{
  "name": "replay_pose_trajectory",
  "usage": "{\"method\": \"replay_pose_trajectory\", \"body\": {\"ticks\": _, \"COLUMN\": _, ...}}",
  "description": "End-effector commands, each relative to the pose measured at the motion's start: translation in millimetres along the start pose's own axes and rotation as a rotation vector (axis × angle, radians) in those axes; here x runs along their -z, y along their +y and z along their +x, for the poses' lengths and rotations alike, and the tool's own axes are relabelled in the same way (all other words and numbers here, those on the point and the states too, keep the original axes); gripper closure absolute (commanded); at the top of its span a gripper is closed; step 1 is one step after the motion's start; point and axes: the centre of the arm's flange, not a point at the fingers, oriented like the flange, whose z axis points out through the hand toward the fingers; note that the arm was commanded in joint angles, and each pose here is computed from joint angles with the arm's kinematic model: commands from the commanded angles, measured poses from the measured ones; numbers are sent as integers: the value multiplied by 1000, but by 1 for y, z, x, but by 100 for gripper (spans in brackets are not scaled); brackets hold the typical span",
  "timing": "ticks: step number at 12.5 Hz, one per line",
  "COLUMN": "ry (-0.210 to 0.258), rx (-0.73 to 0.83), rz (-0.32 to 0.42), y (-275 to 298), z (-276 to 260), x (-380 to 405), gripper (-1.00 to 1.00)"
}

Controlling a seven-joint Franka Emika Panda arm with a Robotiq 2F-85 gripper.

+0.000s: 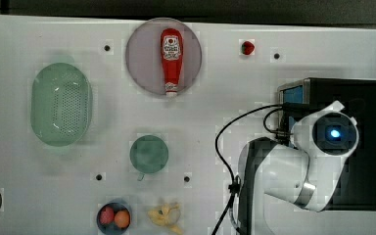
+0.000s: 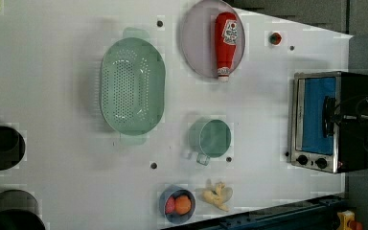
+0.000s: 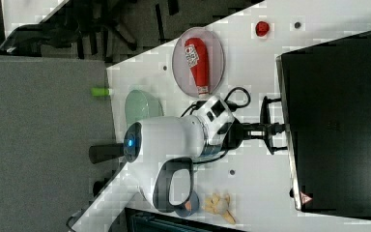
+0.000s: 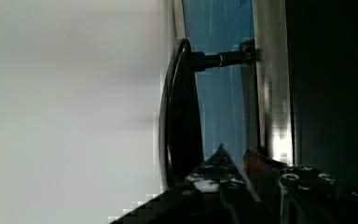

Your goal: Flap open oven.

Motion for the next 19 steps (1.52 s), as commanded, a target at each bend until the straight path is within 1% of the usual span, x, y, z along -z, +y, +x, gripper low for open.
{"method": "replay_pose_trajectory", "body": {"ticks": 1, "ry": -9, "rx": 68, "rz": -77, "y": -43, "z": 13, "x": 7, "gripper": 65}}
{"method": "replay_pose_trajectory", "body": {"ticks": 4, "ry": -30, "rx": 40, "rz": -153, "y": -69, "z": 17, "x": 5, "gripper": 65}}
{"method": "replay_pose_trajectory", "body": {"ticks": 6, "ry": -47, "rx": 44, "rz": -187, "y": -89, "z": 19, "x": 2, "gripper": 65}}
{"method": "replay_pose_trajectory", "body": {"ticks": 9, "ry": -75, "rx": 91, "rz": -245, "y": -122, "z": 20, "x": -6, "gripper": 65}}
{"method": "replay_pose_trajectory", "body": {"ticks": 16, "ry": -94, "rx": 101, "rz": -435, "y": -201, "z": 15, "x": -49, "gripper": 65}}
{"method": "replay_pose_trajectory", "body": {"ticks": 19, "ry": -111, "rx": 138, "rz": -475, "y": -234, "z": 8, "x": -82, "gripper": 65}}
